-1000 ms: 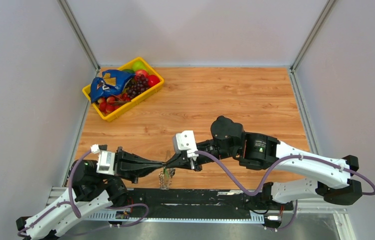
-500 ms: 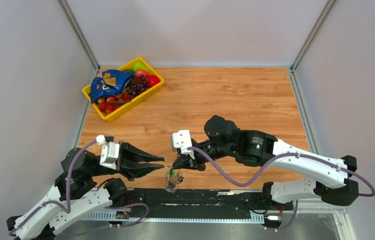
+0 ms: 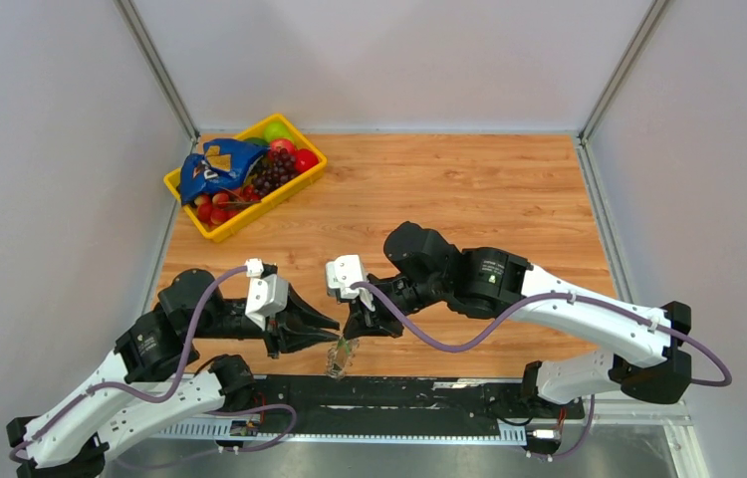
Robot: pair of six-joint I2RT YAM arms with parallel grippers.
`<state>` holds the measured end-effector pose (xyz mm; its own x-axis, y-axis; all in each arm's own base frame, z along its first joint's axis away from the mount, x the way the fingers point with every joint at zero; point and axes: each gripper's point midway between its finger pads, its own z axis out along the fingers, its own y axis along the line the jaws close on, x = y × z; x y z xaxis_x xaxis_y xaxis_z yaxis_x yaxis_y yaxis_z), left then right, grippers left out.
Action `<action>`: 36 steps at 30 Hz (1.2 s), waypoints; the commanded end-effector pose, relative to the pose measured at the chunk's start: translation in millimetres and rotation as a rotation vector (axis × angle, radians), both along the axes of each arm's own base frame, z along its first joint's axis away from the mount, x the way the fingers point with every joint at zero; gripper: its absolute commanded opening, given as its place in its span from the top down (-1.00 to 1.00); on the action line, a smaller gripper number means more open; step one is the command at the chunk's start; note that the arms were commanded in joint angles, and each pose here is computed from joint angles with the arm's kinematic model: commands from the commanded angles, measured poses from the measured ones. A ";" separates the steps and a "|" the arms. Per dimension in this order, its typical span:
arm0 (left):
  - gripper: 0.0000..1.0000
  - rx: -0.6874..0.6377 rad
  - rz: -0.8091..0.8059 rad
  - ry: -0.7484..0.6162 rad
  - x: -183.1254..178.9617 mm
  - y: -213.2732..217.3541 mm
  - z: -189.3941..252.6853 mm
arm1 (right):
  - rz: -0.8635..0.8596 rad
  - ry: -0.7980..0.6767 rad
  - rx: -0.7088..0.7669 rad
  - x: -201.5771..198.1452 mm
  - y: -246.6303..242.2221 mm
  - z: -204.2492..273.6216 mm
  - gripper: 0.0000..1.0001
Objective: Put the keys on the keyring
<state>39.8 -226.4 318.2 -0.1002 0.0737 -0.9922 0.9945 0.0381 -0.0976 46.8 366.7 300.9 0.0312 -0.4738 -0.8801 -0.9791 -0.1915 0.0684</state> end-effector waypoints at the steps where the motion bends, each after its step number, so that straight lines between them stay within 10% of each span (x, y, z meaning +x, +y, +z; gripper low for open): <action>1: 0.39 0.026 -0.019 -0.030 -3.6 4.1 1.0 | 0.014 -0.011 0.089 -0.7 6.0 32.9 1.00; 36: 0.27 -0.012 0.040 -0.095 8.0 4.9 -1.1 | 0.027 -0.010 0.085 0.5 13.7 30.4 1.00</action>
